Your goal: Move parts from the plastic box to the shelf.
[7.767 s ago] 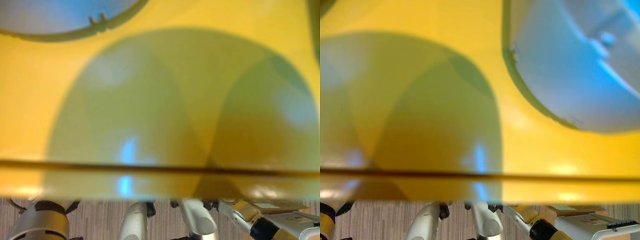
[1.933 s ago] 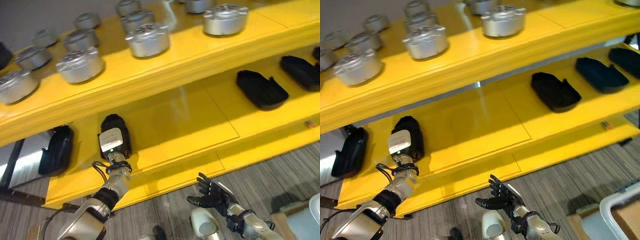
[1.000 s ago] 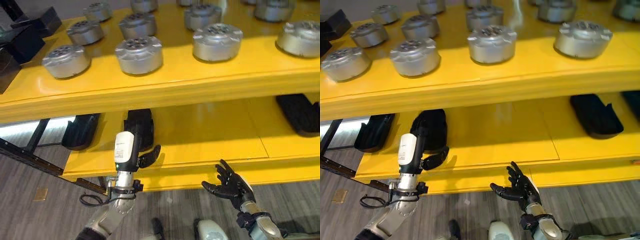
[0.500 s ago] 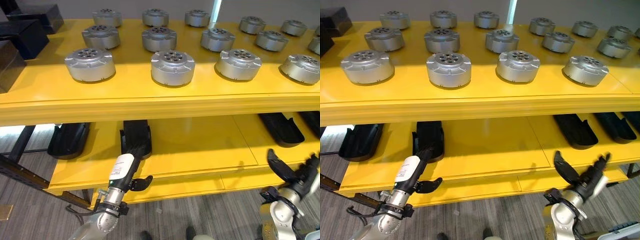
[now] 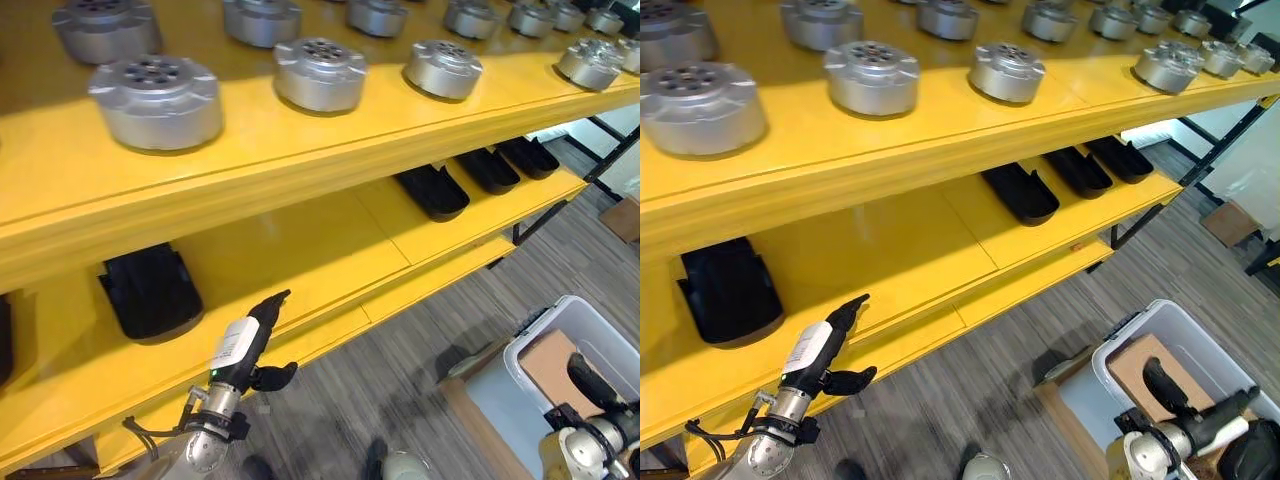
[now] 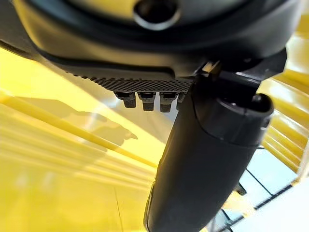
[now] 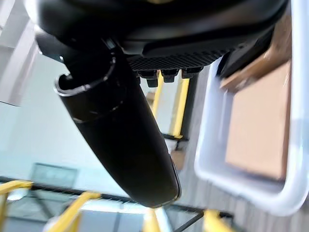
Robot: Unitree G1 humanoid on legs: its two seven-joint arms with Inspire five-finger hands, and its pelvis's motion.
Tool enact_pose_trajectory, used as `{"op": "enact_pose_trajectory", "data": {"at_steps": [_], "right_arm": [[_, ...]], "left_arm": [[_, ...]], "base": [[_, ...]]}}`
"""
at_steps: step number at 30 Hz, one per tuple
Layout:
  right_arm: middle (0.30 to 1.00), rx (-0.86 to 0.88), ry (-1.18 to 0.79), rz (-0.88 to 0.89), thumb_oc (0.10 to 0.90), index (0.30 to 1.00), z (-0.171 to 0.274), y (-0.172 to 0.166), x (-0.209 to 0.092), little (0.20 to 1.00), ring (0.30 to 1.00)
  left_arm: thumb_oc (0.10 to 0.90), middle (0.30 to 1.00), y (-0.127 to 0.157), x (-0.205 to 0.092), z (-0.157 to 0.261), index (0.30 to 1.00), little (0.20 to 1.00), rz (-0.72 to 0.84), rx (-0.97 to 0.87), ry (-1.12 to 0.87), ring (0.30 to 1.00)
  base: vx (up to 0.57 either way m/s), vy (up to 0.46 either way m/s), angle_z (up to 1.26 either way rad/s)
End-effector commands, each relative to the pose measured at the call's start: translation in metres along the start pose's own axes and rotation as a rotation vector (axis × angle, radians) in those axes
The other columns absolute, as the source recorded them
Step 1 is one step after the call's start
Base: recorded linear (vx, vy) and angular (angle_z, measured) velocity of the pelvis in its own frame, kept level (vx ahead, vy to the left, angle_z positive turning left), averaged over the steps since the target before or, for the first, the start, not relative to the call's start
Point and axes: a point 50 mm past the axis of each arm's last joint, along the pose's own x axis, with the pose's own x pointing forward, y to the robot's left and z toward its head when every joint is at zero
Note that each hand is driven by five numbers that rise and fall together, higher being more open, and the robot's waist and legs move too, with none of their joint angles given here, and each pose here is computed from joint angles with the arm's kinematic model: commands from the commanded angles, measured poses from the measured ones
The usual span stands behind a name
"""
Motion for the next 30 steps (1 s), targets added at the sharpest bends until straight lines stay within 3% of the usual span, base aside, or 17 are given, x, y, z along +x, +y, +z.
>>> {"op": "enact_pose_trajectory", "data": {"at_steps": [1, 7, 11, 15, 23, 28, 30], "right_arm": [[1.0, 0.191, -0.198, 0.003, 0.9, 1.0, 0.054, 0.03, 0.018, 1.0, 1.0], [1.0, 0.123, -0.231, 0.084, 0.9, 1.0, 0.059, 0.041, 0.01, 1.0, 1.0], [1.0, 0.063, -0.263, 0.164, 0.9, 1.0, 0.064, 0.044, 0.023, 1.0, 1.0], [1.0, 0.085, -0.242, 0.173, 0.9, 1.0, 0.067, 0.041, 0.033, 1.0, 1.0], [1.0, 0.153, -0.276, 0.323, 0.9, 1.0, 0.064, 0.05, -0.004, 1.0, 1.0], [1.0, 0.153, -0.275, 0.323, 0.9, 1.0, 0.064, 0.05, -0.004, 1.0, 1.0], [1.0, 0.194, -0.261, 0.421, 0.9, 1.0, 0.063, 0.067, -0.02, 1.0, 1.0]], "left_arm": [[0.9, 1.0, 0.05, 0.02, 0.017, 1.0, 1.0, 0.333, -0.069, -0.094, 1.0], [0.9, 1.0, 0.055, 0.01, 0.008, 1.0, 1.0, 0.509, -0.159, -0.017, 1.0], [0.9, 1.0, 0.062, 0.0, 0.009, 1.0, 1.0, 0.605, -0.233, -0.007, 1.0], [0.9, 1.0, 0.065, 0.003, 0.006, 1.0, 1.0, 0.609, -0.259, 0.003, 1.0], [0.9, 1.0, 0.053, 0.019, 0.009, 1.0, 1.0, 0.515, -0.261, 0.006, 1.0], [0.9, 1.0, 0.053, 0.019, 0.009, 1.0, 1.0, 0.515, -0.261, 0.006, 1.0], [0.9, 1.0, 0.049, 0.014, 0.004, 1.0, 1.0, 0.557, -0.233, 0.042, 1.0]], "base": [[-0.23, -0.595, -0.68], [-0.14, -0.58, -1.01], [0.07, -0.143, -1.86], [-0.01, -0.031, -2.52], [-0.01, 0.062, -0.76], [-0.01, -0.026, -0.31], [-0.04, -0.214, 0.06]]}}
